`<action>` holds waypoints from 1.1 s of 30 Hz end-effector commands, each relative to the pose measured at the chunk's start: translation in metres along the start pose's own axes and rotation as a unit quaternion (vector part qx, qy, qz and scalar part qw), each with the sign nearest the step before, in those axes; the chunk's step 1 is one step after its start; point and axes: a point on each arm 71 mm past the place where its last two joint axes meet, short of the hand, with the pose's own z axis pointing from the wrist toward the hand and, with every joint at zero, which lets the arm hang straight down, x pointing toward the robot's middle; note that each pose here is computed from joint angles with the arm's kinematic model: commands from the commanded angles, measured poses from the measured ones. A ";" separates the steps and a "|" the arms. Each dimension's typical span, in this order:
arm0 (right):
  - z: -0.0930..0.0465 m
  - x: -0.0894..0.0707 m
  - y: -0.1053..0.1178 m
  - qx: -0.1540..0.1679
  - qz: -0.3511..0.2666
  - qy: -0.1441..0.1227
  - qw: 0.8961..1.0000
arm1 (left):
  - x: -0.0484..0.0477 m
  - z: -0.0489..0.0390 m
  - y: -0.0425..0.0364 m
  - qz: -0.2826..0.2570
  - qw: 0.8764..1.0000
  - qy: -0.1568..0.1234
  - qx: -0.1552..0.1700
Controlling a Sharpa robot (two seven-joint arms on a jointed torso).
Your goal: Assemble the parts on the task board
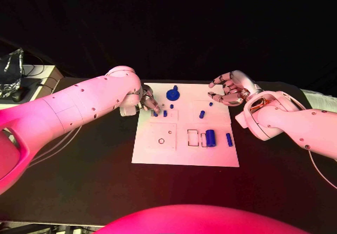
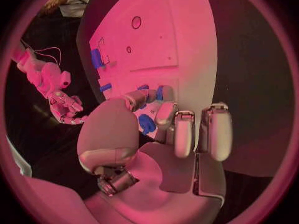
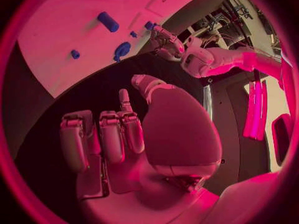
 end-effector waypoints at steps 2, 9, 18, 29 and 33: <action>0.000 0.001 0.001 -0.007 -0.004 0.004 1.000 | 0.0044 0.0021 -0.0004 -0.003 1.000 0.003 -0.003; 0.000 0.001 0.002 -0.008 -0.004 0.005 1.000 | 0.0043 0.0020 0.0013 -0.005 1.000 -0.001 -0.008; 0.000 0.001 0.002 -0.008 -0.004 0.005 1.000 | 0.0029 0.0013 0.0042 -0.005 1.000 -0.009 -0.011; 0.000 0.001 0.002 -0.008 -0.004 0.004 1.000 | 0.0016 -0.0009 0.0093 -0.003 1.000 -0.016 -0.015; 0.000 0.001 0.002 -0.009 -0.004 0.003 1.000 | 0.0009 -0.0025 0.0124 -0.004 1.000 -0.019 -0.018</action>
